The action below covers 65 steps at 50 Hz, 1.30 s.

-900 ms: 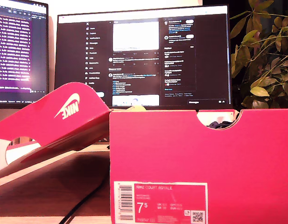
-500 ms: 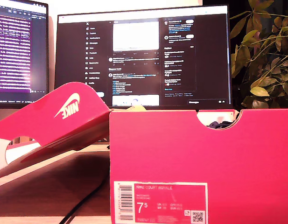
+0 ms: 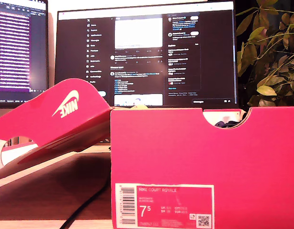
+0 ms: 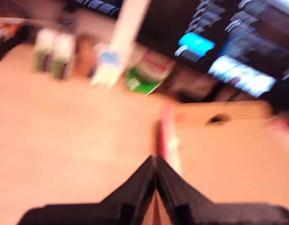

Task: Close the red shoebox by pushing the lid with your left arm and holding the box in place with your right arm

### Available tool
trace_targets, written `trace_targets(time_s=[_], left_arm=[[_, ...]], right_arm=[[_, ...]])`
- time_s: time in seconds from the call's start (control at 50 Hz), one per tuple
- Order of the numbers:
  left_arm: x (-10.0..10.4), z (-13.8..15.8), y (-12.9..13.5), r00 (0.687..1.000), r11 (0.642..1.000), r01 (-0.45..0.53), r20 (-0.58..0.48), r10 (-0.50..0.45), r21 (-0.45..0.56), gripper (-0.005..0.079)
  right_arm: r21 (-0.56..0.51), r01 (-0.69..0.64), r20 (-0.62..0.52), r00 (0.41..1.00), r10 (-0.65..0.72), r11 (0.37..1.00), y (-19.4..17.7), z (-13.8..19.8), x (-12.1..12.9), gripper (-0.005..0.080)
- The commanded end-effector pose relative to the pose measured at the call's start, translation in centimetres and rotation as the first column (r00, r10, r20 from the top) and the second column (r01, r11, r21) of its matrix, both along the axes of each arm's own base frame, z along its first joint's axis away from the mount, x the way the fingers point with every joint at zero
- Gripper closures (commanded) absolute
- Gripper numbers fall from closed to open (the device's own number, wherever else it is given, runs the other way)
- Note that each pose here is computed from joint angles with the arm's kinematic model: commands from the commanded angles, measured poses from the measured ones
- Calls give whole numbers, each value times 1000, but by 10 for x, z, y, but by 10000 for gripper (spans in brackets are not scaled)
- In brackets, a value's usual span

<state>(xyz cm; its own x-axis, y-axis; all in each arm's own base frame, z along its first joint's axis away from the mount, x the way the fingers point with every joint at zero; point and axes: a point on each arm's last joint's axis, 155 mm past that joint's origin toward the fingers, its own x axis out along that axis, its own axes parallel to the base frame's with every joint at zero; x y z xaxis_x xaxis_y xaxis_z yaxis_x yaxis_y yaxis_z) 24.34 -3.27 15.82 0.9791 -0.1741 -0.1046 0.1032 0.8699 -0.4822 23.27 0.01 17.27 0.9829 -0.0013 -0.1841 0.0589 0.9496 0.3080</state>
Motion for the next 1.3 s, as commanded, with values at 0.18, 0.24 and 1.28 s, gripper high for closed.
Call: trace_targets(time_s=[0.18, 0.24, 1.28], left_arm=[[0, 19, -18, 989, 995, 88, -114, -94, -54, 761], [3, 18, -21, 980, 992, 108, -163, -117, -59, 761], [48, -85, -22, 679, 889, 312, -577, -455, -334, 762]], right_arm=[[23, -27, -139, 990, 30, 999, 6, 15, 7, 764], [12, -81, -183, 980, 82, 997, 15, 14, 12, 764], [407, -303, -487, 726, 485, 862, 50, -95, 61, 764]])
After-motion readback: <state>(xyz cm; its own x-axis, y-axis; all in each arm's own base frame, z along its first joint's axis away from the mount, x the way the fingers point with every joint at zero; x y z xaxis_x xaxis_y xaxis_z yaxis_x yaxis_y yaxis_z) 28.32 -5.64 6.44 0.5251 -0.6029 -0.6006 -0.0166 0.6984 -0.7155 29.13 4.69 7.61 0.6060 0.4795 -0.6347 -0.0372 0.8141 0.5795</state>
